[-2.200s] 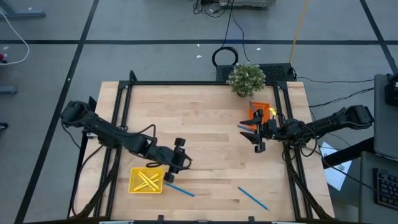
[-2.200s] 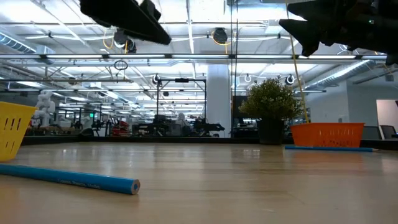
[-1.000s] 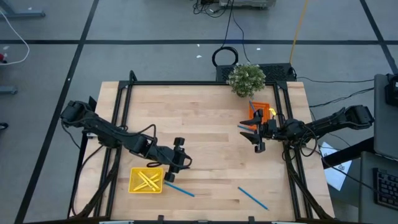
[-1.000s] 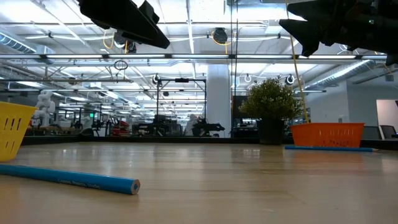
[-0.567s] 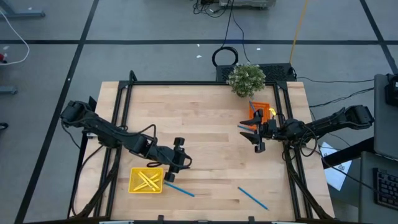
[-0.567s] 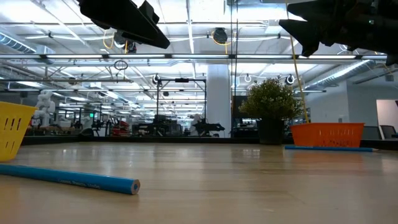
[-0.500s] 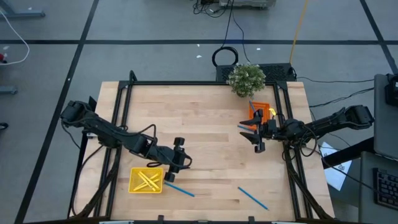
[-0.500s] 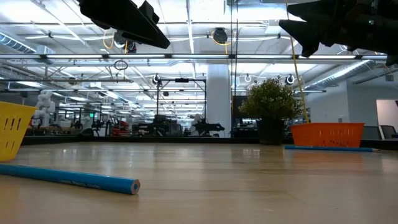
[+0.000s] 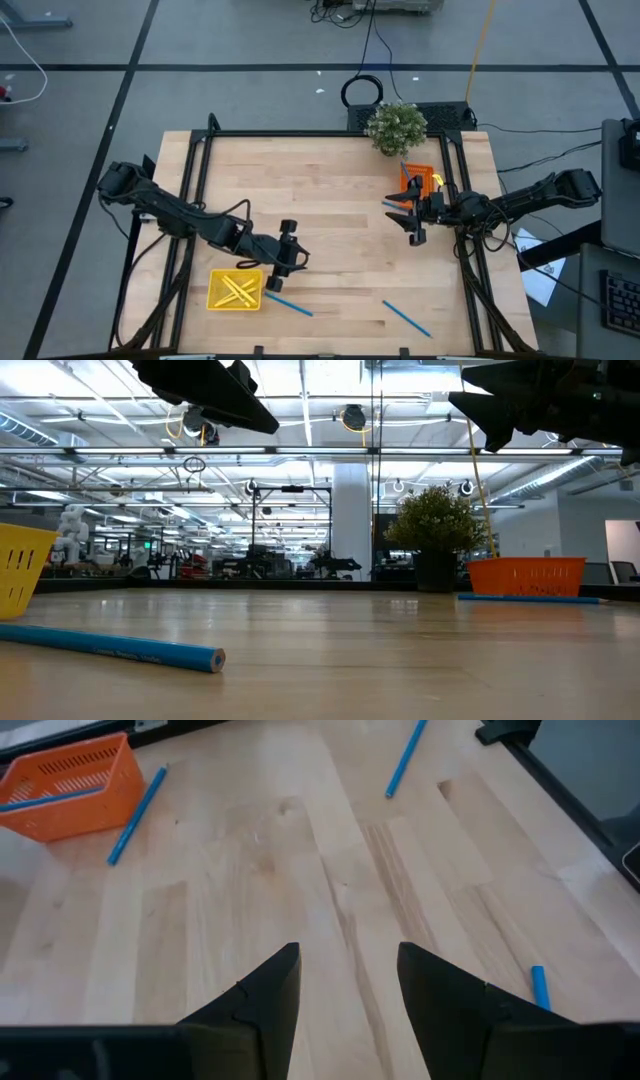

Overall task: Sort pens & pencils
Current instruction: Put the top right blue pencil into the orange bin

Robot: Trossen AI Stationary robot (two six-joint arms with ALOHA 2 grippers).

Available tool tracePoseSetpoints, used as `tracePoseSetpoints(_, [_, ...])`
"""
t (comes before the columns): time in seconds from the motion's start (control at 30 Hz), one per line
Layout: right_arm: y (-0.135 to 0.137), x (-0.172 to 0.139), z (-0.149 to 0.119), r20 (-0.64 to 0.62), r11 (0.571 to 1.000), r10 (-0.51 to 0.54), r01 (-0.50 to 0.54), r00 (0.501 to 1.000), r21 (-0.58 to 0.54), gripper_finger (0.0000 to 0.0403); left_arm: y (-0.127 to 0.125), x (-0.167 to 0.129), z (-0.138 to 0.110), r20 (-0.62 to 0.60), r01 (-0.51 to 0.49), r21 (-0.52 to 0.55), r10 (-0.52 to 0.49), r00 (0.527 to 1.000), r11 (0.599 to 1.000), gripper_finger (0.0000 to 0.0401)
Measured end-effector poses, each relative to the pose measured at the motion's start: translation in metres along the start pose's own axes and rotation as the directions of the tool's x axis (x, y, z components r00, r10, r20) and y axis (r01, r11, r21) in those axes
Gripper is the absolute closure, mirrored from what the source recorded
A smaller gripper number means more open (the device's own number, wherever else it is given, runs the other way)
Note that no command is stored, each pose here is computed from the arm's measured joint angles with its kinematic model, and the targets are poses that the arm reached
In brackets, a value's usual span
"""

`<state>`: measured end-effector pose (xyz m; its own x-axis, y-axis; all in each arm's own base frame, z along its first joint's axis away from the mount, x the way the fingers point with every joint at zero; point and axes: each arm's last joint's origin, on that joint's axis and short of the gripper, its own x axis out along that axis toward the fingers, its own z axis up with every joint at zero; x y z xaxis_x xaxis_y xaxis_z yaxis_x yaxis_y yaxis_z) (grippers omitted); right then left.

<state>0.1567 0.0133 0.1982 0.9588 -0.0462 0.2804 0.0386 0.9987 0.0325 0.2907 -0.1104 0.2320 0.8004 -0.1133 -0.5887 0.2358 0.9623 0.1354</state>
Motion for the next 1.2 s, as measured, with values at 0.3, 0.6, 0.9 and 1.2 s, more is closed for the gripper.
tracePoseSetpoints(0.3, [-0.0001,0.0,0.0001,0.001,1.0,-0.001,0.001,1.0,0.0,0.0202,0.0,0.0,0.0002,0.002,0.0,-0.004,0.0,1.0,1.0,0.0226])
tracePoseSetpoints(0.6, [0.0,0.0,-0.0001,-0.001,1.0,0.0,0.0,1.0,0.0,0.0202,0.0,0.0,0.0002,0.002,0.0,-0.003,0.0,1.0,1.0,0.0226])
tracePoseSetpoints(0.9, [0.0,0.0,-0.0006,-0.006,1.0,0.0,0.0,1.0,0.002,0.0202,0.0,0.0,0.0002,0.002,0.0,-0.004,0.0,1.0,1.0,0.0226])
tracePoseSetpoints(1.2, [0.0,0.0,-0.0006,-0.006,1.0,0.0,0.0,1.0,0.025,0.0202,0.0,0.0,0.0002,0.002,0.0,-0.004,0.0,1.0,1.0,0.0226])
